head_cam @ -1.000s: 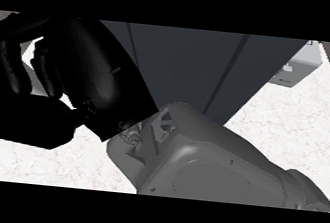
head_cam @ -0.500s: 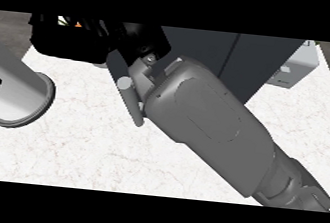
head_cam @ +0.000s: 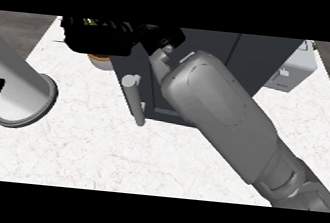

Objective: Pick up the wine, place it into the cabinet and close the cabinet

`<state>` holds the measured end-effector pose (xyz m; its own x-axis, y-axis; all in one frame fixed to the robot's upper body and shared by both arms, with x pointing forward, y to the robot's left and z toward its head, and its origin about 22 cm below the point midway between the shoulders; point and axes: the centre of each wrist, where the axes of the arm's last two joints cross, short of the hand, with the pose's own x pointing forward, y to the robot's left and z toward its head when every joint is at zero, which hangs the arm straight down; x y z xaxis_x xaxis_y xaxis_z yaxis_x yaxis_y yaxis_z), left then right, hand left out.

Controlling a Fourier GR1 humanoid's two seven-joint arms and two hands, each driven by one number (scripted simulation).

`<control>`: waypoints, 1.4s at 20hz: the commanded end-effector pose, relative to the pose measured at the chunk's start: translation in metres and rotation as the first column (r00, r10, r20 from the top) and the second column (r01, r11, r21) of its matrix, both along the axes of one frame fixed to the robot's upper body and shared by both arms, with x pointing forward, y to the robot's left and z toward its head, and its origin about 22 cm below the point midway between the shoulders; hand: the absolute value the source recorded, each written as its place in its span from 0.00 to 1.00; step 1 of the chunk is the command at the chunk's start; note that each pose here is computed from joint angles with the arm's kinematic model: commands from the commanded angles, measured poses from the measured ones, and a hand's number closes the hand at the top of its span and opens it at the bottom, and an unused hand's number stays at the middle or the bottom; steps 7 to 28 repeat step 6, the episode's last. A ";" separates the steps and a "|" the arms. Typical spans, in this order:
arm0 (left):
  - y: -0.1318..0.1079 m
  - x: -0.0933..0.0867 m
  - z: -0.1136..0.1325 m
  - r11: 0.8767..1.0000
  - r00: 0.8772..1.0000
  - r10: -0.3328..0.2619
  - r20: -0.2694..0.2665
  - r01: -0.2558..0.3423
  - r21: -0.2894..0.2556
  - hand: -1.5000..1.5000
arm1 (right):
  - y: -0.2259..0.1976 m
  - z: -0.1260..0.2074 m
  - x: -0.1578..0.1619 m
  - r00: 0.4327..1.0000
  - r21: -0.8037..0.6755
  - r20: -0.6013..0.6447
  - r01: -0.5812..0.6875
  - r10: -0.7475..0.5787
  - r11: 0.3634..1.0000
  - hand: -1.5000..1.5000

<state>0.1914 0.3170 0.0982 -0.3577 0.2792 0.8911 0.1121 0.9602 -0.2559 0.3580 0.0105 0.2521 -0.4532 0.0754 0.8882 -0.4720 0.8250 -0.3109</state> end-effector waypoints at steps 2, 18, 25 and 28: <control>0.008 0.004 0.001 1.000 1.000 0.000 0.020 0.001 -0.009 0.00 | -0.051 -0.017 0.046 0.981 -0.073 -0.039 0.186 -0.190 0.980 1.00; -0.004 0.008 -0.004 1.000 1.000 0.004 0.002 -0.004 0.001 0.00 | -0.043 -0.014 0.045 0.982 -0.072 -0.030 0.183 -0.186 0.980 1.00; -0.004 0.008 -0.004 1.000 1.000 0.004 0.002 -0.004 0.001 0.00 | -0.043 -0.014 0.045 0.982 -0.072 -0.030 0.183 -0.186 0.980 1.00; -0.004 0.008 -0.004 1.000 1.000 0.004 0.002 -0.004 0.001 0.00 | -0.043 -0.014 0.045 0.982 -0.072 -0.030 0.183 -0.186 0.980 1.00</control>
